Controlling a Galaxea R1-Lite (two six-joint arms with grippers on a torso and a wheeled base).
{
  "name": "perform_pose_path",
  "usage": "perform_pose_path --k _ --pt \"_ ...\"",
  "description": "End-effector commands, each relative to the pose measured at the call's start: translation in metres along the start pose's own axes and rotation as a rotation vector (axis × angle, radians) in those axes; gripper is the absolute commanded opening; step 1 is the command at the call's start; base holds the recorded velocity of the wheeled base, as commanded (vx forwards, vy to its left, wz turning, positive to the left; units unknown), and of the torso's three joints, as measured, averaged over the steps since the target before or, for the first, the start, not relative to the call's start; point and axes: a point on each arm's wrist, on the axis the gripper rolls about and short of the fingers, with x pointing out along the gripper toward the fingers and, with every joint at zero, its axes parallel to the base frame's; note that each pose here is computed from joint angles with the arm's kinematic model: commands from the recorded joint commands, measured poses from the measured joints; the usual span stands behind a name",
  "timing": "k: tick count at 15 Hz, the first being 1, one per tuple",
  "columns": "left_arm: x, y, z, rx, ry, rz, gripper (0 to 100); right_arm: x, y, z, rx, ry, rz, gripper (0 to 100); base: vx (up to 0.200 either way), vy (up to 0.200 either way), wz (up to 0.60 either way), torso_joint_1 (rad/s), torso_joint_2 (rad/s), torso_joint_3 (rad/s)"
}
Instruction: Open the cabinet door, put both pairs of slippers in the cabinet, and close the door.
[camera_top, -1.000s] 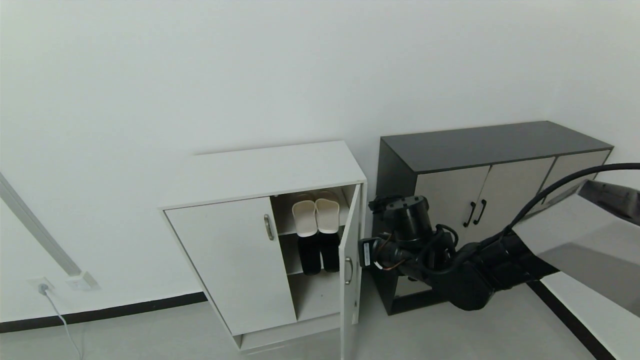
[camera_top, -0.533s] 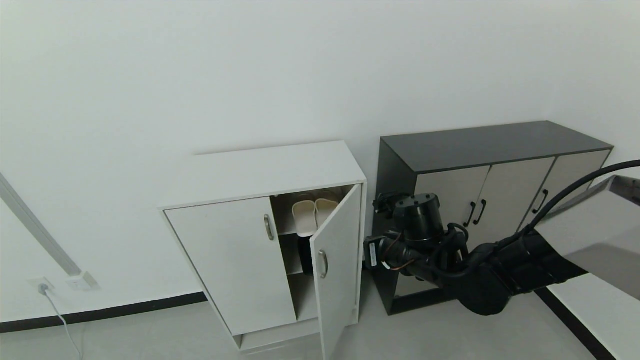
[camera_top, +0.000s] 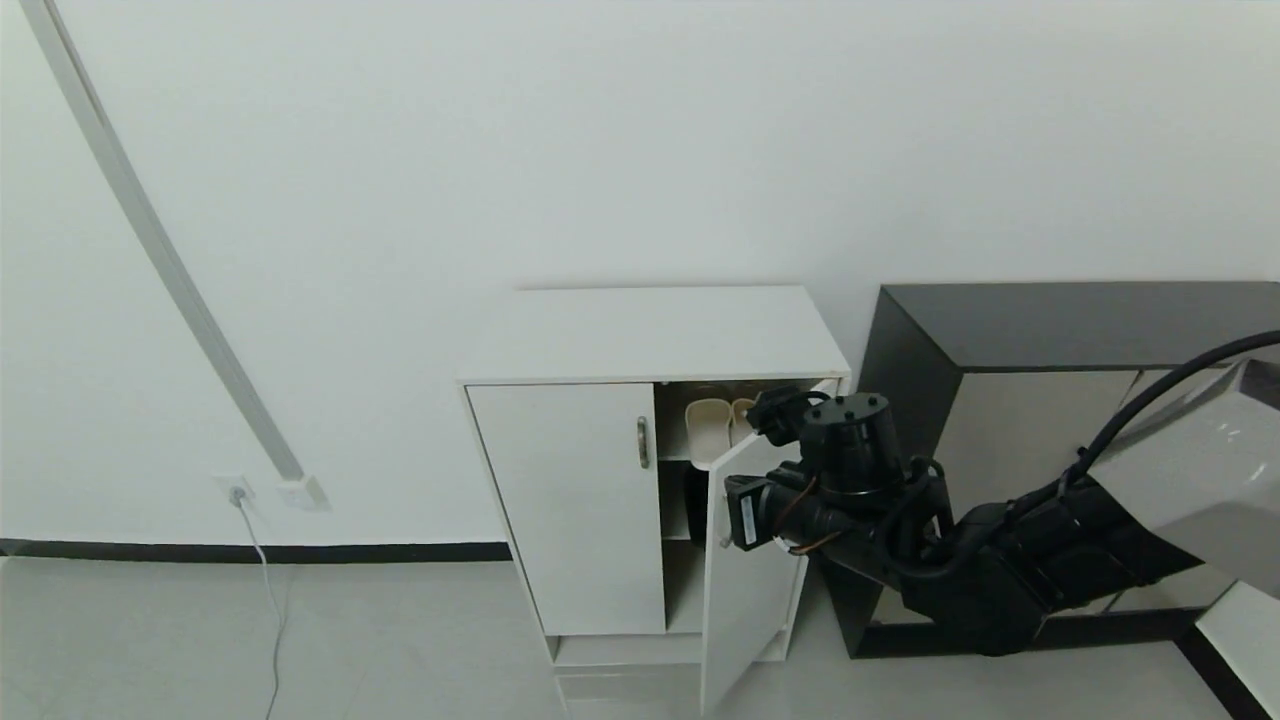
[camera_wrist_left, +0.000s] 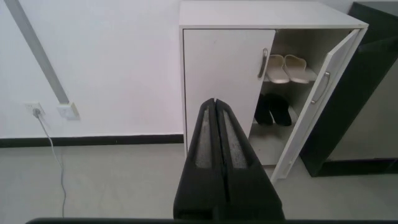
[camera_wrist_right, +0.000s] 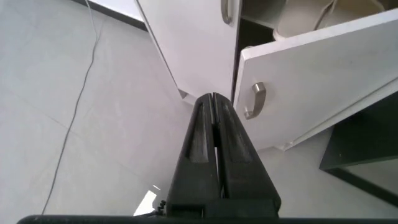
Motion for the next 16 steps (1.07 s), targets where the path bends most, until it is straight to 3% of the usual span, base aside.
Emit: perform_pose_path --k 1,6,9,16 --pt "0.0 0.0 0.0 -0.001 0.001 0.002 0 -0.002 -0.001 -0.002 -0.003 0.005 -0.004 0 0.0 0.0 0.0 0.0 0.0 0.0" --pt "0.0 0.0 0.0 -0.001 0.001 0.002 0 -0.017 -0.012 -0.001 0.004 0.013 -0.03 0 0.0 0.0 0.0 0.0 0.0 0.0" --pt "0.0 0.0 0.0 -0.007 0.001 0.004 0 -0.035 -0.017 -0.014 0.004 0.063 -0.041 0 0.0 0.0 0.0 0.0 0.0 0.0" --pt "0.0 0.0 0.0 -0.007 0.001 0.005 0 -0.048 -0.024 -0.052 0.004 0.123 -0.051 0 0.171 0.0 0.0 0.001 0.0 0.003"
